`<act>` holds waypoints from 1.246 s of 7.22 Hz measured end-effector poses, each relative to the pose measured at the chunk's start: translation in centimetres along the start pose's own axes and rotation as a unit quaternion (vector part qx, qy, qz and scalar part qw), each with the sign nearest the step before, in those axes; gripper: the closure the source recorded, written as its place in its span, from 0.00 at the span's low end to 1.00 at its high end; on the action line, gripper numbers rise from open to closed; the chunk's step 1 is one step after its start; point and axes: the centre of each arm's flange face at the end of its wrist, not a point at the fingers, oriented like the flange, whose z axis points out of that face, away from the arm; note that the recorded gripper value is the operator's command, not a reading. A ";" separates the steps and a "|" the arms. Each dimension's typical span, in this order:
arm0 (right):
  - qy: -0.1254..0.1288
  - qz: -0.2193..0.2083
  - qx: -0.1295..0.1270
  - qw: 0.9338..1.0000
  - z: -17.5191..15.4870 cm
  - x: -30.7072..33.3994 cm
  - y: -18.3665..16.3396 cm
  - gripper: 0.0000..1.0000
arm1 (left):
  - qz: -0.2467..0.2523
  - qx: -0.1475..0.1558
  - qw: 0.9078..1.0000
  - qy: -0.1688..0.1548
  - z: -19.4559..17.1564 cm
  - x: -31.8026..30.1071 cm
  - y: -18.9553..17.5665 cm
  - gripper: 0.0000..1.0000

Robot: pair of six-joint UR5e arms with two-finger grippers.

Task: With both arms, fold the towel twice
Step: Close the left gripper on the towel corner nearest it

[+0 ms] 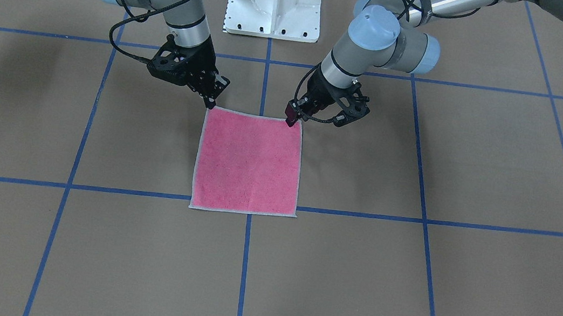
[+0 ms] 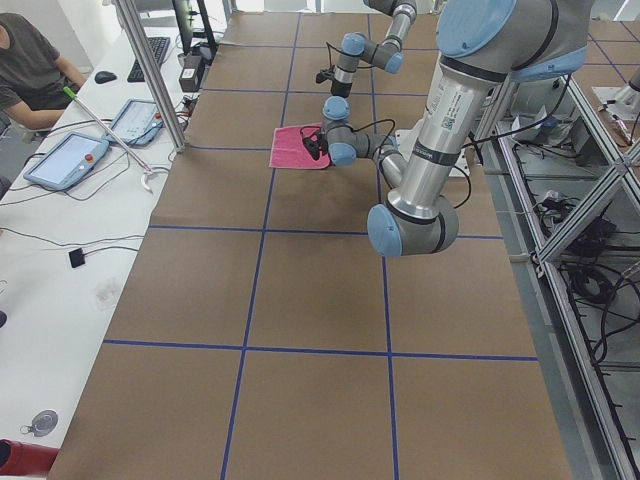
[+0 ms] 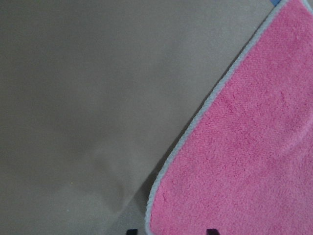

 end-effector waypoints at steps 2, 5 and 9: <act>0.000 0.000 0.000 1.000 0.0 0.0 0.0 1.00 | -0.001 0.000 1.000 -0.004 0.3 -0.3 -0.1 0.58; 0.000 0.000 0.000 1.000 0.1 0.0 0.0 1.00 | -0.002 0.000 1.000 -0.006 0.4 -0.5 -0.1 0.67; -0.001 0.000 0.000 1.000 0.1 0.1 0.0 1.00 | -0.001 0.000 1.000 -0.005 0.4 -0.4 -0.1 1.00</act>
